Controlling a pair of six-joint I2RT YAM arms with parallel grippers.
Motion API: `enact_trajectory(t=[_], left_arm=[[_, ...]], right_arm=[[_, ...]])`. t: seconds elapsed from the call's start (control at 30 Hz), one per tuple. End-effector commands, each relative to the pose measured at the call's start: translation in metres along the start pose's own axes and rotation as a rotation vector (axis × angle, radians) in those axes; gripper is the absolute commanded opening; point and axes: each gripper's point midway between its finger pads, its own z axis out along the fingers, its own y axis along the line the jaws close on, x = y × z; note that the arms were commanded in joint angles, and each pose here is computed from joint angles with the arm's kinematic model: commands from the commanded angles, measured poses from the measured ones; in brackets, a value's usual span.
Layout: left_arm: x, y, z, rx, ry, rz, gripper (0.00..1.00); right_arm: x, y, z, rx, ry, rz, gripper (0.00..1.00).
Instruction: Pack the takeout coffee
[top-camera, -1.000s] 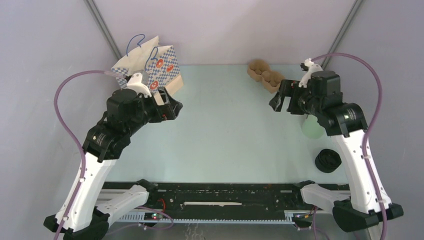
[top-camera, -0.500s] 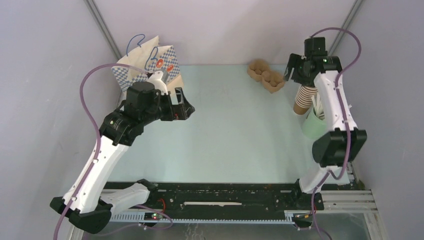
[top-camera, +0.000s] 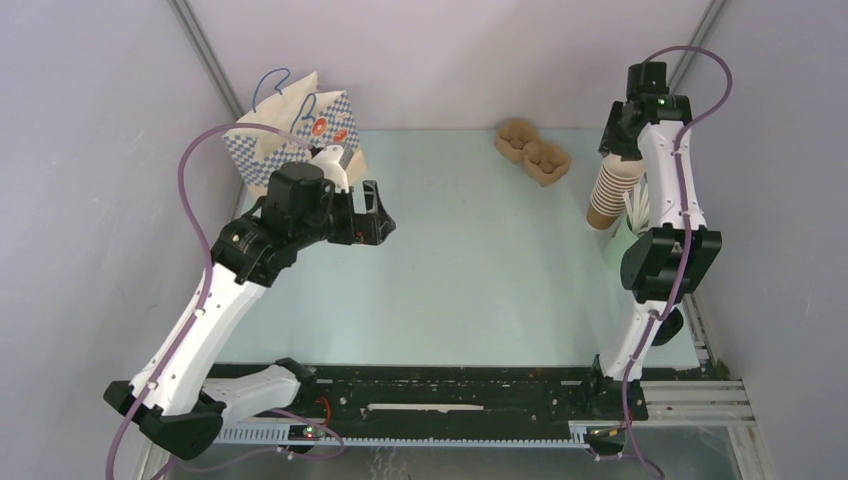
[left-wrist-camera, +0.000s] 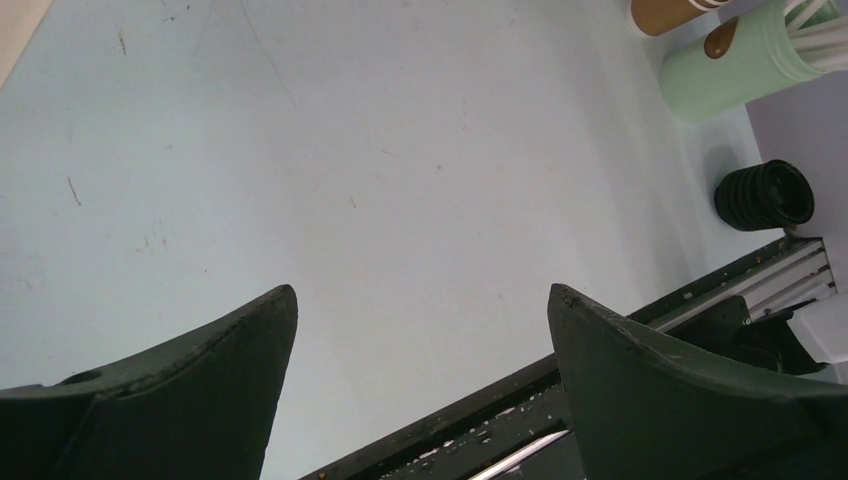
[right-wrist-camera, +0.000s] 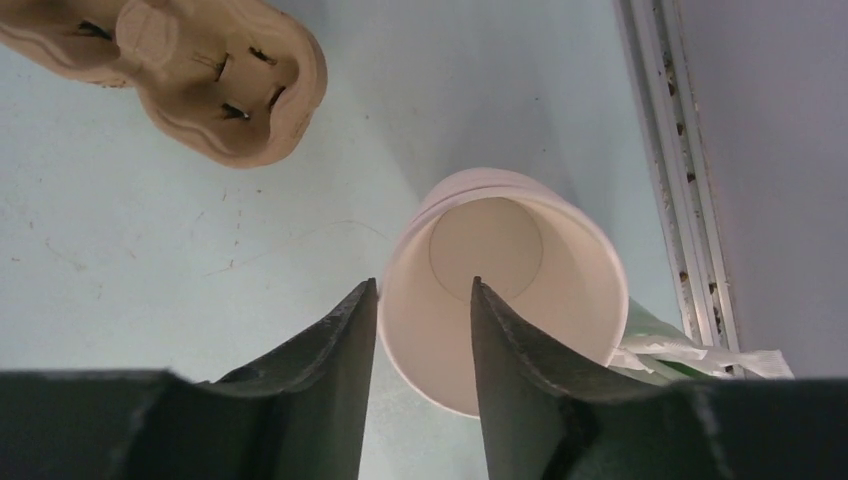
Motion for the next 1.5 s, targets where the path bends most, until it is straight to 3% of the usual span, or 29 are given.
enact_trajectory(t=[0.0,0.43,0.63,0.83,0.9,1.03,1.47], left_arm=[[-0.012,-0.003,-0.005,0.007,-0.038,0.035,1.00],[-0.012,-0.006,-0.001,0.014,-0.029,0.047,1.00],[-0.011,-0.007,0.000,0.013,-0.027,0.058,1.00],[-0.010,-0.010,-0.001,0.019,-0.026,0.081,1.00],[-0.009,-0.010,0.000,0.020,-0.023,0.086,1.00],[-0.008,-0.012,-0.001,0.024,-0.022,0.096,1.00],[-0.004,-0.013,-0.005,0.033,-0.020,0.107,1.00]], right_arm=[[-0.011,0.006,-0.008,-0.025,-0.030,-0.020,0.45],[-0.004,0.016,0.002,-0.028,-0.005,-0.052,0.34],[-0.008,0.018,-0.004,-0.029,-0.020,-0.059,0.21],[-0.013,0.016,-0.015,-0.018,-0.047,-0.057,0.18],[-0.014,0.015,-0.019,-0.019,-0.052,-0.058,0.09],[-0.013,0.014,-0.020,-0.011,-0.050,-0.065,0.00],[-0.023,0.009,-0.055,0.092,-0.139,-0.119,0.00]])
